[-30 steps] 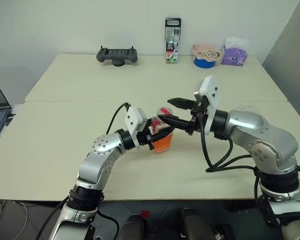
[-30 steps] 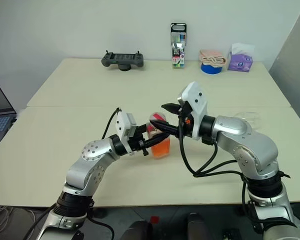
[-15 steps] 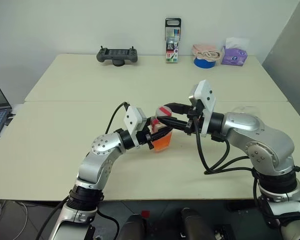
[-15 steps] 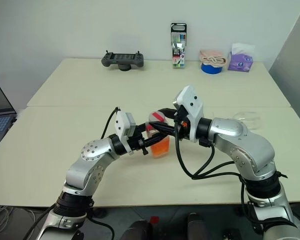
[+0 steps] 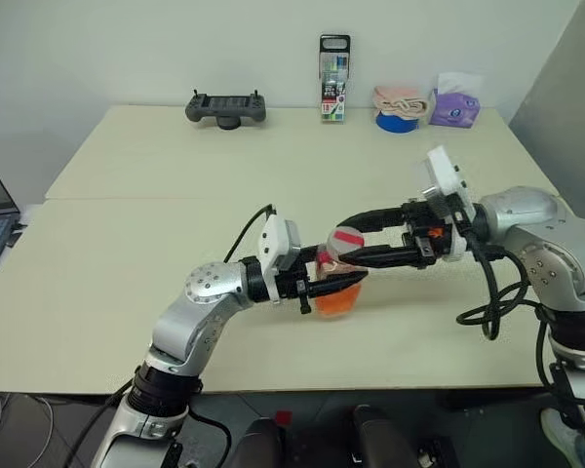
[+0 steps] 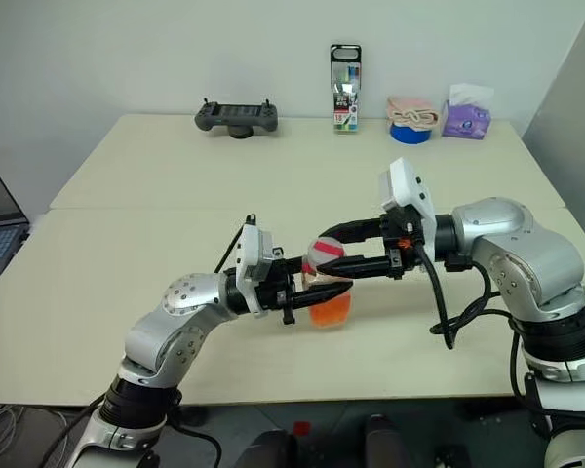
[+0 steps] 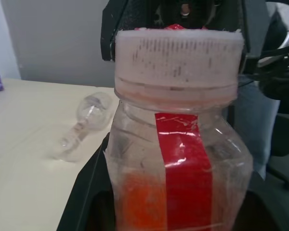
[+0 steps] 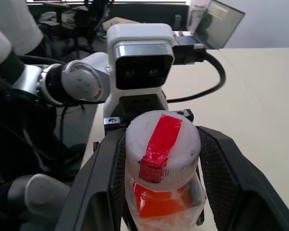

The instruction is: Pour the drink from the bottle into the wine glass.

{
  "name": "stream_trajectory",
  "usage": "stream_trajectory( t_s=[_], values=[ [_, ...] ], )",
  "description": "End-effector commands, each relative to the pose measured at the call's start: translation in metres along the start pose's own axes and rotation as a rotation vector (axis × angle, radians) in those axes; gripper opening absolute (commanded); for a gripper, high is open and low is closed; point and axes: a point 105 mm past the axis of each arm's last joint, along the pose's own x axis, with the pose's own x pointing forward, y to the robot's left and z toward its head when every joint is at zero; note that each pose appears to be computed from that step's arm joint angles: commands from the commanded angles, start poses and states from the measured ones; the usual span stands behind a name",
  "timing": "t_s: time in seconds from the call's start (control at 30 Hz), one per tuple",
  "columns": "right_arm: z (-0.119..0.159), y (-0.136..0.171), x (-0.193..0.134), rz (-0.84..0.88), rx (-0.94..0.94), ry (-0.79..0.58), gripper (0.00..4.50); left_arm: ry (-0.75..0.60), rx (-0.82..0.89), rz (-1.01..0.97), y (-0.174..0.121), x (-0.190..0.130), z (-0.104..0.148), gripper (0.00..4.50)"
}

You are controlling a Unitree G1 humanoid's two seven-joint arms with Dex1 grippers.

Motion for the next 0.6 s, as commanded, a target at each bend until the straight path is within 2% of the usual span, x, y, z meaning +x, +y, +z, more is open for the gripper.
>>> stream_trajectory(
  t_s=[0.03,0.13,0.23,0.37,0.4,0.53,0.6],
  values=[
    [0.004,0.049,0.021,0.367,-0.040,0.012,1.86,0.007,0.025,0.077,0.021,-0.011,0.015,1.74],
    [0.004,0.040,0.017,0.296,-0.012,0.025,1.86,0.026,0.047,0.075,0.025,-0.013,0.013,1.74],
    [0.014,0.025,0.013,0.169,0.010,-0.025,2.84,0.023,0.067,0.088,0.030,-0.012,0.012,1.74],
    [0.014,0.011,0.009,-0.008,-0.057,-0.006,4.30,0.005,0.089,0.115,0.035,-0.009,0.011,1.74],
    [0.014,0.007,0.007,-0.055,-0.062,-0.007,4.50,0.001,0.085,0.117,0.036,-0.008,0.011,1.74],
    [0.013,-0.024,-0.009,-0.424,-0.093,-0.002,4.50,-0.009,0.100,0.118,0.039,-0.004,0.007,1.74],
    [0.009,-0.026,-0.011,-0.518,-0.084,0.005,4.50,-0.014,0.106,0.120,0.041,-0.002,0.006,1.74]
  ],
)
